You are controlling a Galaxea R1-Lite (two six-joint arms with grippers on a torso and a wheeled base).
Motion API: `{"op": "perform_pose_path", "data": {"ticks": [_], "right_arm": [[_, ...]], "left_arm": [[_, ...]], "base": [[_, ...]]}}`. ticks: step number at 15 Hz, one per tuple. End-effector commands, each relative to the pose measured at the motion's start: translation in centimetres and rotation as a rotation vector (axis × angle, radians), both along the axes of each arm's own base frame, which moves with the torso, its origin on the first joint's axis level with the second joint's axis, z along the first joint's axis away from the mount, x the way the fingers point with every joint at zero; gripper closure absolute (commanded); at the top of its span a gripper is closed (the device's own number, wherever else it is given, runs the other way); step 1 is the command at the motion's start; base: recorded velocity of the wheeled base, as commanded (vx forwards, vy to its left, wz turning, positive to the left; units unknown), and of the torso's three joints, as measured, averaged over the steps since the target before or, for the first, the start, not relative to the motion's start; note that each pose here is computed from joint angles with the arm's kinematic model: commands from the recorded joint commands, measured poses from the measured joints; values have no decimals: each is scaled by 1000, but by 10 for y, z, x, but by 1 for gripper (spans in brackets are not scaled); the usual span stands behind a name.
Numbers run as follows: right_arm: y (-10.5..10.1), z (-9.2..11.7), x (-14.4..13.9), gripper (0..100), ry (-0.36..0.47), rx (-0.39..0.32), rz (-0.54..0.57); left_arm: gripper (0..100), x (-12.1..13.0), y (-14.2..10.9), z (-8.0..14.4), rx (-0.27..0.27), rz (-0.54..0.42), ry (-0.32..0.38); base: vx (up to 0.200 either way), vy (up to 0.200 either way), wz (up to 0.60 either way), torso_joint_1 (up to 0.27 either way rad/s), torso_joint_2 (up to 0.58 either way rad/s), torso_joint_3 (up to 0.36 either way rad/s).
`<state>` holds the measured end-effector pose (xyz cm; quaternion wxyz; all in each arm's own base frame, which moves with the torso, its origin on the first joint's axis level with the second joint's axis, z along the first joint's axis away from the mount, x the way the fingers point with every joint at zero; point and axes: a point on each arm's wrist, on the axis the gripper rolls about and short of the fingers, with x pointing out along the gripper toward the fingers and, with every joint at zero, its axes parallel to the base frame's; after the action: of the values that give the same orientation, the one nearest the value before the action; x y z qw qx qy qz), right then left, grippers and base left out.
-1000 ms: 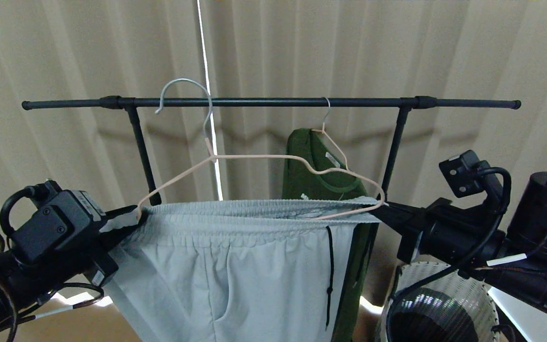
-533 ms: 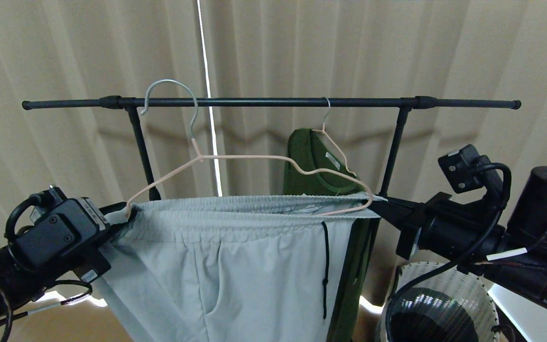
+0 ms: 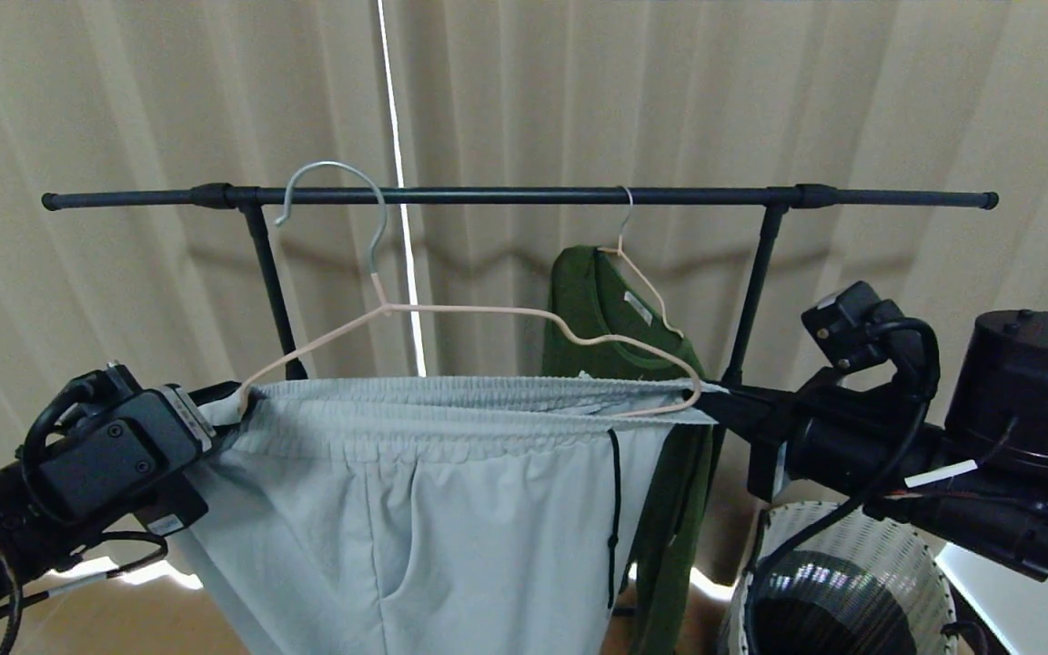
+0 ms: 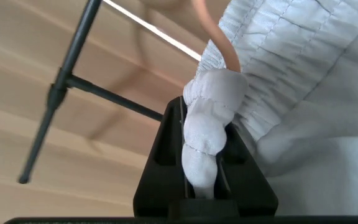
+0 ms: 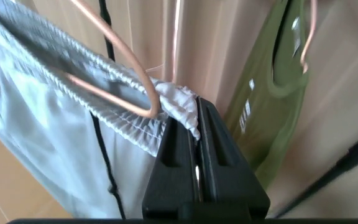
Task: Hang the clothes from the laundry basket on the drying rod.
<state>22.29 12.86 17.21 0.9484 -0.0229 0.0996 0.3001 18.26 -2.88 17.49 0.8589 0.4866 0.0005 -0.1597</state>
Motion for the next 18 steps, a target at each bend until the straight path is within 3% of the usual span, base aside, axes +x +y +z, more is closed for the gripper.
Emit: {"op": "perform_pose_path", "data": {"ticks": [1,4,8,10,14,18], "right_arm": [[0,1,2,100,10,-19,-1],[-3,-3,-2,100,90,-70,-10],[-3,2,-2,100,92,-78,-24],[-6,-3,-4,100,139,-163,-51],[-7,0,-2,100,173,-211,-50],[-3,0,4,100,221,-270,-79]], "left_arm": [[100,-1,4,-1,4,19,0],[100,0,4,3,-2,14,-13],[100,0,-1,4,-7,-16,-16],[100,-1,-4,4,-3,-32,-19],[100,-1,-15,6,3,-93,-26],[100,7,-36,-6,63,-188,22]], "base": [[0,0,0,0,0,0],[0,0,0,0,0,0],[0,0,0,0,0,0],[0,0,0,0,0,0],[0,0,0,0,0,0],[0,0,0,0,0,0]]}}
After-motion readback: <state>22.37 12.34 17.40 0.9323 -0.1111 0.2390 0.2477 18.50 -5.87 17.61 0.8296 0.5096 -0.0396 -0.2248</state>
